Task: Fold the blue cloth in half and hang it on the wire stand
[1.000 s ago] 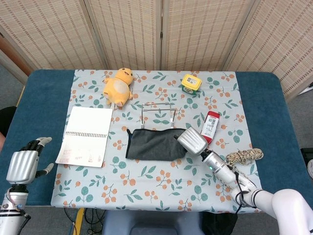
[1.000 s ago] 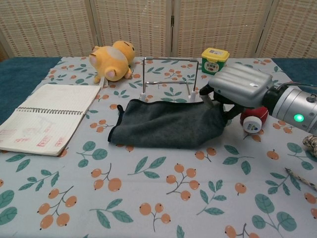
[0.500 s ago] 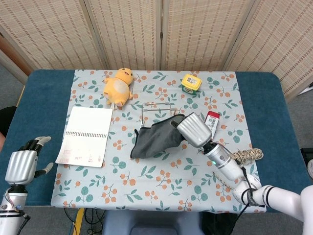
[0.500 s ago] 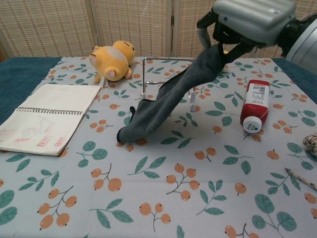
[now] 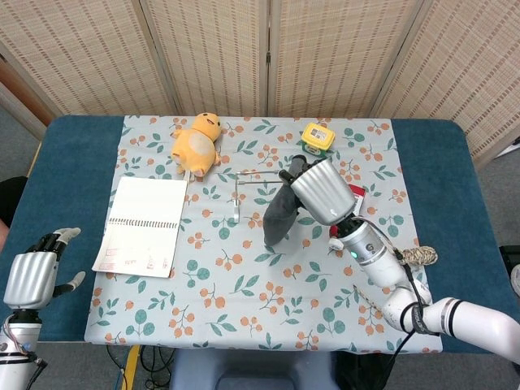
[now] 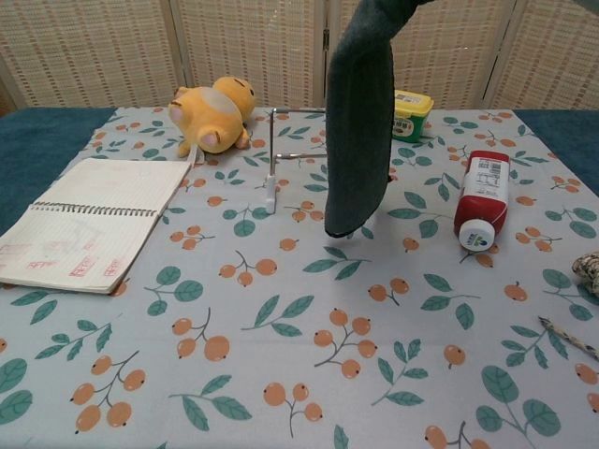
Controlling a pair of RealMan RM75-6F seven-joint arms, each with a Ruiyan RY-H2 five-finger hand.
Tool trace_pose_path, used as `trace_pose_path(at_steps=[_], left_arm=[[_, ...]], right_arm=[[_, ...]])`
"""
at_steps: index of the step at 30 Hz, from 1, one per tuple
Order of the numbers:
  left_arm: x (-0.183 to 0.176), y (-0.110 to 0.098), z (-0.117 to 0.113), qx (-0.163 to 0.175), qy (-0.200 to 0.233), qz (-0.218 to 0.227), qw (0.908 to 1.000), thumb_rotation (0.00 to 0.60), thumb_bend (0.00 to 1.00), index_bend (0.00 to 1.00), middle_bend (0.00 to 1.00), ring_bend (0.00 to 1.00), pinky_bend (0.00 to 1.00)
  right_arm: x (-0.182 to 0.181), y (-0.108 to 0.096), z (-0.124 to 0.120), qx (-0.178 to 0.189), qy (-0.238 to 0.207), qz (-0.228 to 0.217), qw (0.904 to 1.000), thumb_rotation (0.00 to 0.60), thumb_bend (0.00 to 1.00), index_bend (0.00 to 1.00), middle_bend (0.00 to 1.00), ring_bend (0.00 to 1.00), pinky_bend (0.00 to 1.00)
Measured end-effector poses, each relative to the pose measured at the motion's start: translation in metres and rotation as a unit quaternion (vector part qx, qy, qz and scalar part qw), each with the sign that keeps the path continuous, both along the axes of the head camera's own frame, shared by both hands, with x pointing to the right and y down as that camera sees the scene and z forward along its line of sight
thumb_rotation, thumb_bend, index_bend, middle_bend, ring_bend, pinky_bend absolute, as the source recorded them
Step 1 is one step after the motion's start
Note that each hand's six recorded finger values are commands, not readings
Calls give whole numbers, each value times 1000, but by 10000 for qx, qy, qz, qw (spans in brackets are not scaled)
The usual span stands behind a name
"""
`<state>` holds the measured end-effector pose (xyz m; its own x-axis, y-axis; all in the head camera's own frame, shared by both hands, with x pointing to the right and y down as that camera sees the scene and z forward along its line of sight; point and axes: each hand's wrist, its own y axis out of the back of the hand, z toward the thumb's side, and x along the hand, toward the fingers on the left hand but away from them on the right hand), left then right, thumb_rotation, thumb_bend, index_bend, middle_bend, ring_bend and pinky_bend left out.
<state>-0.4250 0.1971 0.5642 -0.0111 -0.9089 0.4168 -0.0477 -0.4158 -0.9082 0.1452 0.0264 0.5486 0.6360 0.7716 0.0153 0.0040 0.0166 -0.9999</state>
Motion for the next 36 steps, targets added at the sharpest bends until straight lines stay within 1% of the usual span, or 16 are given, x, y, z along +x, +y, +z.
trace_pose_path(at_steps=[4,9,12,15,25,31,36], left_arm=[[-1,1,0,-3,25,-6,10000,600,180,203,241,240,440],[-3,2,-1,-3,38,-27,10000,600,180,202,240,238,439],[-5,3,-2,-15,32,-44,10000,600,180,202,239,236,437],[-7,5,-1,-32,22,-70,10000,600,180,202,237,233,436],[-16,11,0,-89,-43,-169,9998,600,180,201,234,229,432],[-19,13,0,-121,-79,-200,9997,600,180,201,232,227,431],[-18,14,1,-141,-90,-197,9997,600,180,201,230,223,430]], right_arm=[[-6,-4,-1,6,51,36,10000,600,461,793,955,844,954],[-17,-6,4,-4,123,22,9999,600,461,793,955,844,954],[-23,-12,10,-54,164,83,9998,600,461,793,954,844,954],[-31,-20,16,-43,233,133,9996,600,461,793,955,844,954],[-54,-58,34,-37,386,439,9983,600,461,793,953,844,954],[-60,-75,47,-80,510,627,9967,600,461,792,953,844,954],[-64,-85,60,-159,618,724,9953,600,461,792,953,844,954]])
